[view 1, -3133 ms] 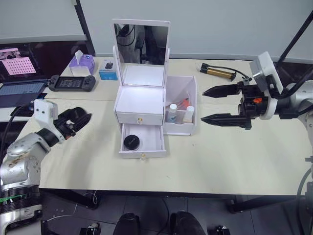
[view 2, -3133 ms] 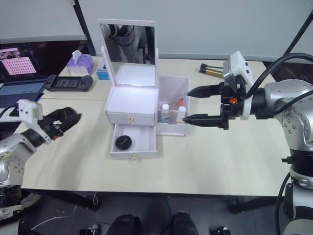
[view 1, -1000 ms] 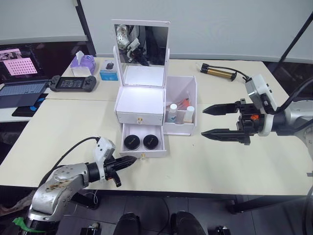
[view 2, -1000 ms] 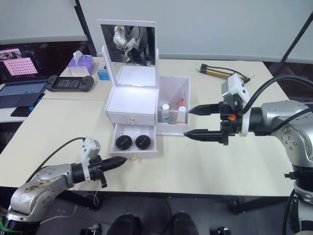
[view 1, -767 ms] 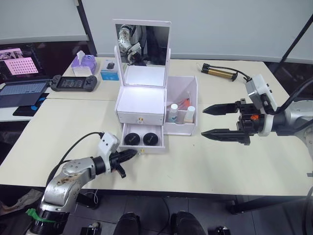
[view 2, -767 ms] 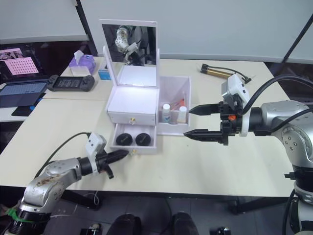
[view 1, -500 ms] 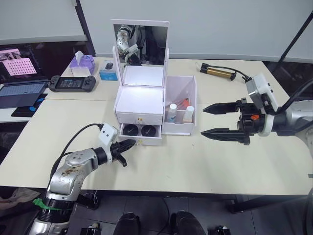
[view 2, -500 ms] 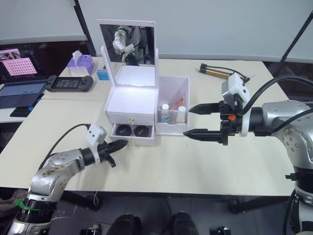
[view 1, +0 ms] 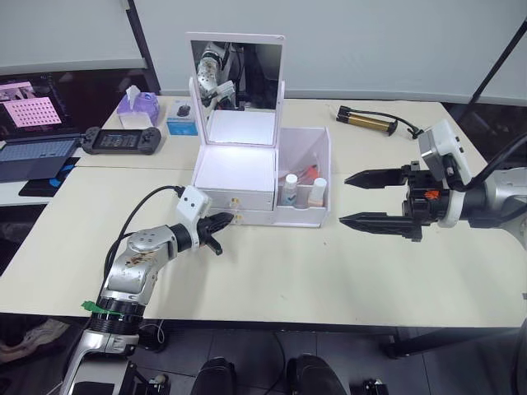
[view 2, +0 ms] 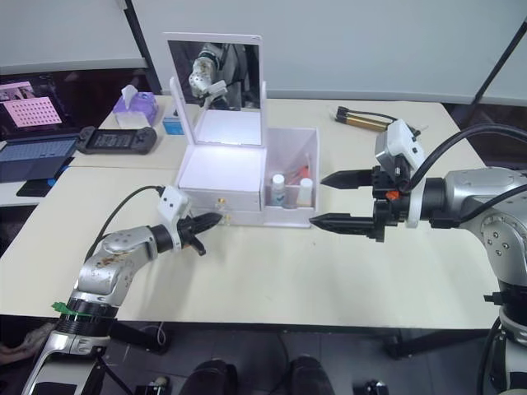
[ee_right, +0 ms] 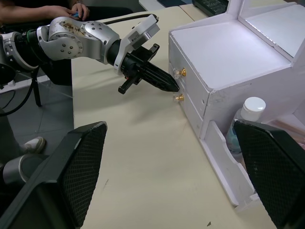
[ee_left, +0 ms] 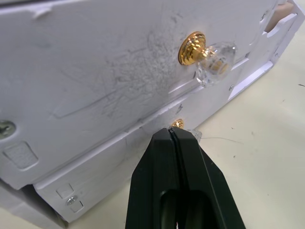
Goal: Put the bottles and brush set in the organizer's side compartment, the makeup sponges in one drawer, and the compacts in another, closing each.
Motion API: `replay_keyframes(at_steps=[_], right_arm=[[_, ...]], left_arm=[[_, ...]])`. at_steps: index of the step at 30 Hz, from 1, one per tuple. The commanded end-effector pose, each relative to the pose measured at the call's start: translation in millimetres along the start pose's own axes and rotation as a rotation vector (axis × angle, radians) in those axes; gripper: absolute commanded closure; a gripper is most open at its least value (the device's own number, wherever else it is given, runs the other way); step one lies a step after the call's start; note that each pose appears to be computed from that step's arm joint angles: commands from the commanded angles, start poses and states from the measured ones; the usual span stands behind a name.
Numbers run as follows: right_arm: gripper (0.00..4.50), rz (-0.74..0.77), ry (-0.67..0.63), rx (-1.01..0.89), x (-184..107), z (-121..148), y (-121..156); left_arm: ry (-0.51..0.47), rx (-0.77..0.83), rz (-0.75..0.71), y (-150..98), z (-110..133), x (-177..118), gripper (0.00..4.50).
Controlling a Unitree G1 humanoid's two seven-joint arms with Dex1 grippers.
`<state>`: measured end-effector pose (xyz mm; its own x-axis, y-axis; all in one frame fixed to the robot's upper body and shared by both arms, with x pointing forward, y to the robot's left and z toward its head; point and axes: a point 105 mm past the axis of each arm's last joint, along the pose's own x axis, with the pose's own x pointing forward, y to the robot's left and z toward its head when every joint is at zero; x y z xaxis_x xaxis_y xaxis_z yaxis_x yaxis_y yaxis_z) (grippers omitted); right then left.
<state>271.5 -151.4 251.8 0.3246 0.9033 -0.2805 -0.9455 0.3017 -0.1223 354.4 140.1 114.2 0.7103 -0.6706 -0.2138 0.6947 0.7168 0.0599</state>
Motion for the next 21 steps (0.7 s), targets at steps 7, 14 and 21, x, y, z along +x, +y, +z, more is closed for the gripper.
replay_keyframes(at_steps=[7,14,21], right_arm=[[0.00,-0.034,-0.036,-0.051,-8.5,11.6,-1.2],[0.00,-0.045,-0.030,-0.039,-8.9,4.0,-1.7],[0.00,-0.193,-0.067,0.103,-29.3,-17.2,-24.6]], left_arm=[[-0.061,0.028,0.083,14.0,12.5,5.8,4.48],[-0.101,0.015,0.120,20.5,18.2,3.5,4.48],[-0.157,-0.055,0.045,6.9,21.6,-35.2,3.87]])
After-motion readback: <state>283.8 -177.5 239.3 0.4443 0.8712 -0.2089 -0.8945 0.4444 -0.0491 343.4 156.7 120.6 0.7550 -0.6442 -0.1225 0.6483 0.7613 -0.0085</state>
